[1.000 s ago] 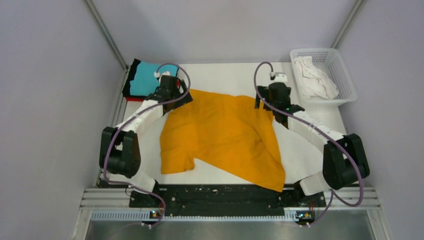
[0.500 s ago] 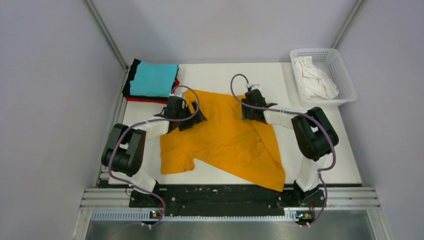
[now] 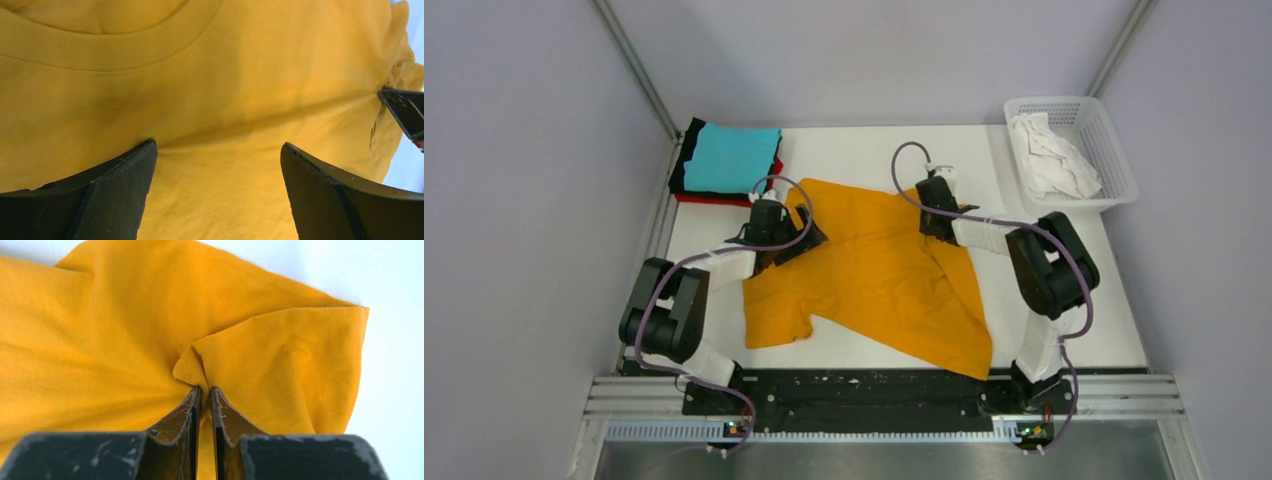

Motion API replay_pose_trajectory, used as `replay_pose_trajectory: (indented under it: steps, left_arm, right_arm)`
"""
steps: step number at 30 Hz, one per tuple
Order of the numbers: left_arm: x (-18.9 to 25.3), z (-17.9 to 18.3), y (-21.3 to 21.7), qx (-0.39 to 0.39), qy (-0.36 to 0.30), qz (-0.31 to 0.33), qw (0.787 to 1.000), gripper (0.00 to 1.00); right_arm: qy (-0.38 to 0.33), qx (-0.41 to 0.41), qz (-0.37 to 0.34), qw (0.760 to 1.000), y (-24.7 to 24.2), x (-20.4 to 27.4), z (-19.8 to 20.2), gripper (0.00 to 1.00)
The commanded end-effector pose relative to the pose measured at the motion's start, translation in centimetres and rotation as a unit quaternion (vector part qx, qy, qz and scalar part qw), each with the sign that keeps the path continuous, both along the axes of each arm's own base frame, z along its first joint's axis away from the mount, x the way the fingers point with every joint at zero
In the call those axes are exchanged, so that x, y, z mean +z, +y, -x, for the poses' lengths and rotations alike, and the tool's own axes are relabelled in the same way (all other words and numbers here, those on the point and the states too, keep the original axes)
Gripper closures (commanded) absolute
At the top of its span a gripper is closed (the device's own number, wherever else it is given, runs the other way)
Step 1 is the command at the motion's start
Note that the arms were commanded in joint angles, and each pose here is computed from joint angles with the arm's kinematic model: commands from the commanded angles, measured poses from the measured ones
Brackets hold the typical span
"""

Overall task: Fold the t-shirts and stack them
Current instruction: Flatten out the tshirt

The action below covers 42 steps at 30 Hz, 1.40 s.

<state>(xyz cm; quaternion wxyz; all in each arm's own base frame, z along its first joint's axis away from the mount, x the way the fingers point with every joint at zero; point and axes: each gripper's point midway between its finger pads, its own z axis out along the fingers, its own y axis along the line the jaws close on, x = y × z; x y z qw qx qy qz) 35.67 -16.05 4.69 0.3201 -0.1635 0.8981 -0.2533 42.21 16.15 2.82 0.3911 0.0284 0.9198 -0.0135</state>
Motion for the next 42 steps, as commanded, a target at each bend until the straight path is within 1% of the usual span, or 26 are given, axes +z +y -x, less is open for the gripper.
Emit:
replay_pose_trajectory:
  steps: [1,3,6,7,8,14,16,17,20,21,22,24,25,26,28,29,30,31,32,34,35,36,38,40,42]
  left_arm:
    - [-3.3,2.4,4.4,0.056,0.060,-0.076,0.994,0.01]
    - [-3.4,2.4,4.8,0.060,0.064,-0.078,0.993,0.01]
    - [-3.4,2.5,5.2,0.067,0.066,-0.078,0.992,0.01]
    - [-3.4,2.5,5.3,0.068,0.067,-0.078,0.992,0.01]
    - [-3.4,2.5,5.4,0.069,0.068,-0.078,0.992,0.01]
    - [-3.1,2.6,6.0,0.076,0.062,-0.084,0.992,0.01]
    - [-3.1,2.6,6.4,0.082,0.061,-0.093,0.990,0.01]
    - [-2.9,2.6,6.4,0.082,0.059,-0.093,0.990,0.01]
    - [-2.4,2.5,6.0,0.073,0.048,-0.084,0.993,0.01]
    - [-2.1,2.7,5.3,0.058,0.045,-0.068,0.995,0.01]
    - [-1.8,2.7,4.9,0.049,0.039,-0.059,0.996,0.01]
    - [-1.4,3.0,4.2,0.034,0.034,-0.044,0.998,0.01]
    - [-1.0,2.7,3.8,0.026,0.024,-0.034,0.999,0.01]
    - [-0.6,2.6,3.4,0.020,0.016,-0.025,0.999,0.01]
    - [-0.4,2.7,3.1,0.012,0.012,-0.017,1.000,0.01]
    - [-0.2,2.7,3.2,0.013,0.010,-0.018,1.000,0.01]
    - [0.0,2.8,3.3,0.014,0.010,-0.020,1.000,0.01]
    - [0.3,2.8,3.3,0.016,0.006,-0.019,1.000,0.01]
    - [0.6,2.9,3.2,0.015,0.002,-0.016,1.000,0.01]
    - [1.7,2.9,2.7,0.006,-0.010,-0.002,1.000,0.01]
    - [2.3,2.9,2.4,0.001,-0.016,0.004,1.000,0.01]
    - [3.0,2.8,2.1,-0.005,-0.024,0.010,1.000,0.01]
    - [4.2,2.6,1.5,-0.016,-0.038,0.018,0.999,0.01]
    - [5.1,2.1,1.1,-0.022,-0.049,0.023,0.998,0.01]
    - [5.7,1.2,0.6,-0.026,-0.056,0.026,0.998,0.01]
  right_arm:
    - [-0.024,0.000,-0.027,0.999,-2.1,3.1,0.1,0.87]
    - [-0.017,0.024,-0.048,0.998,-2.1,3.2,0.9,0.87]
    - [-0.019,0.027,-0.067,0.997,-3.3,3.5,1.5,0.91]
    - [-0.021,0.028,-0.072,0.997,-3.6,3.7,1.7,0.94]
    - [-0.026,0.024,-0.073,0.997,-4.1,3.9,1.8,0.99]
    - [-0.043,-0.063,-0.065,0.995,-10.1,5.6,2.9,1.00]
    - [-0.047,-0.108,-0.039,0.992,-12.9,6.0,3.7,1.00]
    - [-0.050,-0.146,-0.011,0.988,-15.0,6.2,4.2,1.00]
    - [-0.041,-0.228,0.048,0.972,-19.9,6.8,5.4,1.00]
    - [-0.038,-0.253,0.072,0.964,-21.4,7.1,5.8,1.00]
    - [-0.039,-0.275,0.101,0.955,-22.8,7.6,6.1,0.92]
    - [-0.035,-0.290,0.136,0.947,-24.0,8.5,6.1,0.84]
    - [-0.028,-0.289,0.137,0.947,-23.9,8.8,6.1,0.74]
    - [-0.027,-0.288,0.134,0.948,-23.6,9.3,6.0,0.62]
    - [-0.033,-0.293,0.141,0.945,-23.3,10.2,6.4,0.52]
    - [-0.037,-0.303,0.142,0.941,-23.3,10.7,6.8,0.44]
    - [-0.038,-0.304,0.138,0.942,-22.8,11.0,7.3,0.34]
    - [-0.043,-0.290,0.125,0.948,-21.9,11.2,7.3,0.27]
    - [-0.048,-0.267,0.103,0.957,-20.4,11.2,7.2,0.22]
    - [-0.055,-0.188,0.038,0.980,-16.2,10.5,6.9,0.17]
    - [-0.057,-0.140,-0.007,0.989,-13.6,10.1,7.0,0.13]
    - [-0.061,-0.086,-0.063,0.992,-10.6,9.6,7.2,0.08]
    - [-0.074,-0.005,-0.144,0.987,-6.5,8.3,8.3,0.02]
    - [-0.086,0.016,-0.198,0.976,-4.7,7.6,8.8,0.01]
    - [-0.068,0.010,-0.203,0.977,-4.6,5.8,9.3,0.01]
